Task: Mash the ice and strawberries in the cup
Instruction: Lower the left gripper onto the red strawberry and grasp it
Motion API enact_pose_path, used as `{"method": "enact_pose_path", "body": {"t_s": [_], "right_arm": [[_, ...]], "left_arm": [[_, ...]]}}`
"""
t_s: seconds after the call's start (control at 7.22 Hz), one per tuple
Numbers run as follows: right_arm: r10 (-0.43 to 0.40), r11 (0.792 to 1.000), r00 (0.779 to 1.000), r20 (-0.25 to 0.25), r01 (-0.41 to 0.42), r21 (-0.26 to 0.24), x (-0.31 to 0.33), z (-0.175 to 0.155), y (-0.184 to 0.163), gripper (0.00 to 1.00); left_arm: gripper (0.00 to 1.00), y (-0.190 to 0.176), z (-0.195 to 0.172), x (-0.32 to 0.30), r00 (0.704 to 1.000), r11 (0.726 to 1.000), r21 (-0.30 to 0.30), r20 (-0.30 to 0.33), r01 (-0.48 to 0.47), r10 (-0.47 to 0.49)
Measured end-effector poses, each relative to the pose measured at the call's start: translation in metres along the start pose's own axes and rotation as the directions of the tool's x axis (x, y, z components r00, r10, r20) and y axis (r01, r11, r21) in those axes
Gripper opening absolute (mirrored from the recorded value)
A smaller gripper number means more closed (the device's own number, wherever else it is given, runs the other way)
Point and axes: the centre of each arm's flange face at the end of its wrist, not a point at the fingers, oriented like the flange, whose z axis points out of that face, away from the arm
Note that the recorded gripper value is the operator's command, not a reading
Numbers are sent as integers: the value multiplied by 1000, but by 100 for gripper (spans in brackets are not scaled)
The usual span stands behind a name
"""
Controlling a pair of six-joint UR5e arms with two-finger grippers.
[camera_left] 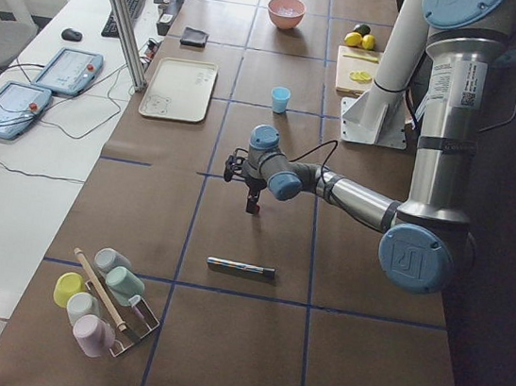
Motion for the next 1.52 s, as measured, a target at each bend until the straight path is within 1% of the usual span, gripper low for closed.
{"method": "enact_pose_path", "body": {"t_s": [0.28, 0.83, 1.52], "right_arm": [[-2, 1000, 1000, 0, 2, 3, -1, -1, -1, 100], [-3, 1000, 1000, 3, 3, 3, -2, -1, -3, 100], [-1, 1000, 1000, 3, 1, 0, -1, 0, -4, 100]], "left_arm": [[100, -4, 6, 2, 1000, 1000, -6, 1, 7, -7], [100, -1, 13, -7, 1000, 999, -25, 14, 19, -19], [95, 0, 17, -8, 1000, 999, -32, 18, 20, -19]]}}
